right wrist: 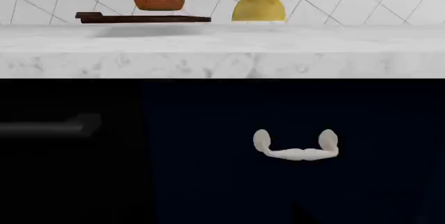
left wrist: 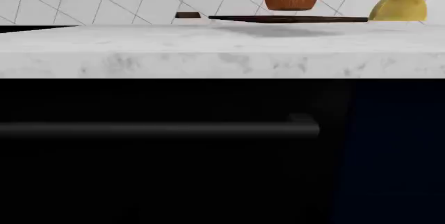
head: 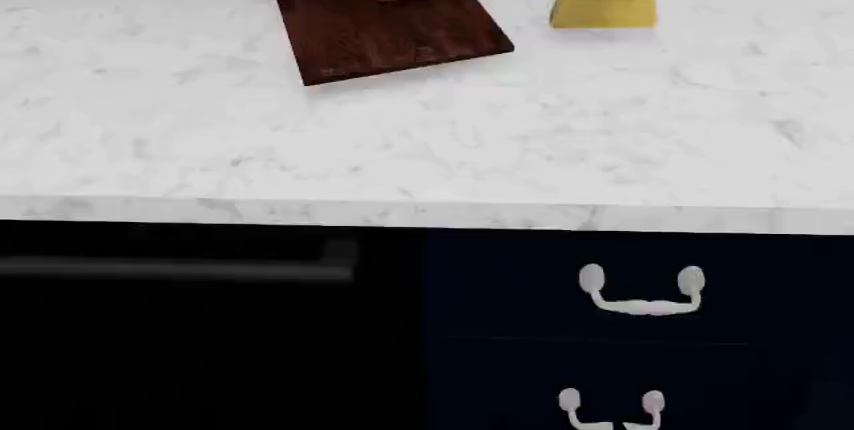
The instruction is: Pick up the wedge of cheese and place it on the slice of bread to prepare a simple cheese on bread dish.
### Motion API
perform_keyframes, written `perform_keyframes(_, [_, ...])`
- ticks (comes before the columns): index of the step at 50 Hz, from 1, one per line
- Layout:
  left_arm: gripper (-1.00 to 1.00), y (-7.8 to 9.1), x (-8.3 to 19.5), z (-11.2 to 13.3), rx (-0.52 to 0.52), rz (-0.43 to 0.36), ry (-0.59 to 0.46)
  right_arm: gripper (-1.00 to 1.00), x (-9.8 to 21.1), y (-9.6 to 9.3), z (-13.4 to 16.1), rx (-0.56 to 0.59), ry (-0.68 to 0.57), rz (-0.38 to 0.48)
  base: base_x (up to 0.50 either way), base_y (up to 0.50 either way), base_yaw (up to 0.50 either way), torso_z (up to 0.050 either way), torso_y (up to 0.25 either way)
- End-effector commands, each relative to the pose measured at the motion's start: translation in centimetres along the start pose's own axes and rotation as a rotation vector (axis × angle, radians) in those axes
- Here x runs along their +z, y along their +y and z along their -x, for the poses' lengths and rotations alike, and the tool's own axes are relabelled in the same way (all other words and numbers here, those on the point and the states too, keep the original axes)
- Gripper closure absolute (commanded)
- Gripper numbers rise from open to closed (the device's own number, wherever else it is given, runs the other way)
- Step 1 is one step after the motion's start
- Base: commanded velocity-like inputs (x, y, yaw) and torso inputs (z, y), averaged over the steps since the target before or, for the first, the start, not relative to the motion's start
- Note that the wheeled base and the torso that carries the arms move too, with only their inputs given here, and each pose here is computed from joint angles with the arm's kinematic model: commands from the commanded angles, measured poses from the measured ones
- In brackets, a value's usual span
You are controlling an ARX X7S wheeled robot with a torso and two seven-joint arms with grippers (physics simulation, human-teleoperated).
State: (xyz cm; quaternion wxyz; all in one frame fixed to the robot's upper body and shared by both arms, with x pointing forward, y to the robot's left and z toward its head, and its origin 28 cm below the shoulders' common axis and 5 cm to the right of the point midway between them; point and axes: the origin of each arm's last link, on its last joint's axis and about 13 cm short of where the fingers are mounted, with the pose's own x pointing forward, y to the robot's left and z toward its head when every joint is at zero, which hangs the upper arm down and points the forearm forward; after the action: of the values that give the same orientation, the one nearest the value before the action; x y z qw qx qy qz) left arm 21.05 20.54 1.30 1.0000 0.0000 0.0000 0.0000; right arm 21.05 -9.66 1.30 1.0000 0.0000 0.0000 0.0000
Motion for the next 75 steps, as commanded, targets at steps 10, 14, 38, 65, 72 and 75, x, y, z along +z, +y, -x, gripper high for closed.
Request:
perform_keyframes(10, [-1.0, 0.4, 0.2, 0.1, 0.022, 0.013, -0.021, -1.0, -0.4, -0.2, -0.1, -0.052, 0.035, 0.029, 0.0, 0.0, 0.0, 0.0, 0.0])
perform_keyframes(14, [-1.0, 0.4, 0.7, 0.4, -0.016, 0.063, -0.037, -1.0, -0.4, -0.1, 0.0, -0.053, 0.035, 0.031, 0.0, 0.0, 0.0, 0.021, 0.0])
perform_keyframes(38, [-1.0, 0.3, 0.8, 0.5, -0.03, 0.064, -0.06, -1.0, -0.6, -0.2, -0.1, -0.061, 0.048, 0.04, 0.0, 0.0, 0.0, 0.05, 0.0])
perform_keyframes(65, [-1.0, 0.5, 4.6, 0.5, 0.005, 0.006, -0.135, -1.0, 2.2, -0.6, 0.1, -0.073, -0.012, 0.096, 0.0, 0.0, 0.0, 0.03, 0.0])
perform_keyframes(72, [-1.0, 0.5, 6.2, 0.6, 0.015, -0.015, -0.15, -1.0, 4.3, -0.9, 0.1, -0.07, -0.05, 0.085, 0.0, 0.0, 0.0, 0.0, 0.0])
perform_keyframes(75, [-1.0, 0.5, 6.9, 0.6, 0.022, -0.027, -0.169, -1.0, 5.5, -1.0, 0.1, -0.068, -0.076, 0.083, 0.0, 0.0, 0.0, 0.0, 0.0])
